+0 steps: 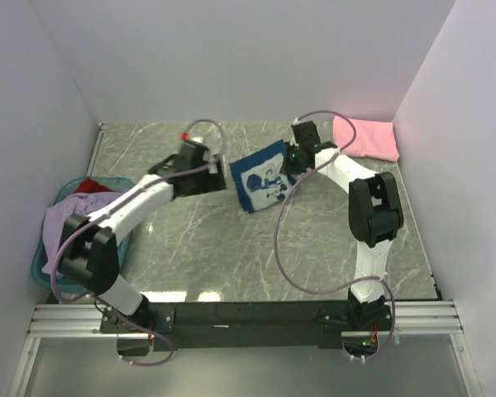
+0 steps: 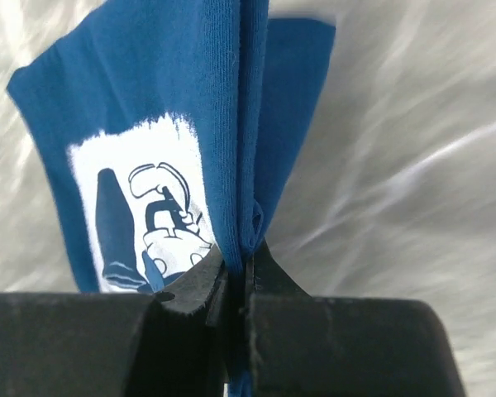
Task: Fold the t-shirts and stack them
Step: Neatly place the folded tshirt to the corner
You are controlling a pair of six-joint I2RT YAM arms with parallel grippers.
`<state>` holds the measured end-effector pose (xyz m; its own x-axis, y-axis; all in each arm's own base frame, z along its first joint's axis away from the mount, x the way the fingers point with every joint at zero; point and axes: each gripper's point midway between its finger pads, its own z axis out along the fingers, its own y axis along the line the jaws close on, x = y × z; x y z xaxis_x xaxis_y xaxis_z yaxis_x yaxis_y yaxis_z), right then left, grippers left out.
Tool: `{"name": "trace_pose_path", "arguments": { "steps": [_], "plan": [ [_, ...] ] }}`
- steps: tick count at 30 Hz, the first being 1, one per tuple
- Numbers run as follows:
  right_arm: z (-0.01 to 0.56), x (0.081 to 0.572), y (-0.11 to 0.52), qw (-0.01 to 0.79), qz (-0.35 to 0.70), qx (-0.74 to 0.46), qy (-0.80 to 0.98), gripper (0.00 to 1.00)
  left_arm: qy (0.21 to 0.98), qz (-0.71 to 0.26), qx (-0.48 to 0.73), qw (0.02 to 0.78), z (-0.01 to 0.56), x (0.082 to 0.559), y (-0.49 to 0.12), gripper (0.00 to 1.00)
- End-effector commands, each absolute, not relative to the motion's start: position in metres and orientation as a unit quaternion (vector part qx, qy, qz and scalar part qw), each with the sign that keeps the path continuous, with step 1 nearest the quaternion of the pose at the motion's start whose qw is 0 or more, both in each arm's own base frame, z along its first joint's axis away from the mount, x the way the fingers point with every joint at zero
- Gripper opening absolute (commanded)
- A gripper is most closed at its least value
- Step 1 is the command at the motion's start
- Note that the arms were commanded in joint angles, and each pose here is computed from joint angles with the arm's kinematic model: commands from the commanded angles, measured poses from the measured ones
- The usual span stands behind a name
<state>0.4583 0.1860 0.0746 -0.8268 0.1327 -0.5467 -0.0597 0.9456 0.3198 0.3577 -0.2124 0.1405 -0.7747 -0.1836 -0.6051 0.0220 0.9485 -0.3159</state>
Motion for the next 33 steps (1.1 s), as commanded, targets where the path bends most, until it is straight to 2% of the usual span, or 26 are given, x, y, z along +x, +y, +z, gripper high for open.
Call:
{"name": "trace_pose_path", "arguments": {
  "steps": [1, 3, 7, 14, 22, 33],
  "plan": [
    [0.092, 0.502, 0.128, 0.333, 0.049, -0.01, 0.942, 0.0, 0.929, -0.158, -0.114, 0.314, 0.146, 0.352, -0.155, 0.99],
    [0.086, 0.517, 0.103, 0.329, 0.013, -0.01, 0.944, 0.0, 0.926, -0.148, -0.136, 0.319, 0.147, 0.35, -0.132, 0.99],
    [0.116, 0.562, 0.066, 0.383, -0.03, 0.008, 0.923, 0.0, 0.922, -0.128, -0.176, 0.321, 0.136, 0.332, -0.091, 1.0],
    [0.149, 0.61, 0.018, 0.443, -0.158, -0.033, 0.882, 0.0, 0.921, -0.113, -0.187, 0.324, 0.118, 0.293, -0.074, 0.99],
    [0.17, 0.637, -0.019, 0.471, -0.242, -0.042, 0.847, 0.0, 0.922, -0.136, -0.196, 0.303, 0.113, 0.263, -0.078, 1.0],
    [0.207, 0.654, -0.047, 0.505, -0.313, -0.038, 0.804, 0.0, 0.928, -0.134, -0.203, 0.284, 0.1, 0.258, -0.079, 0.99]
  ]
}}
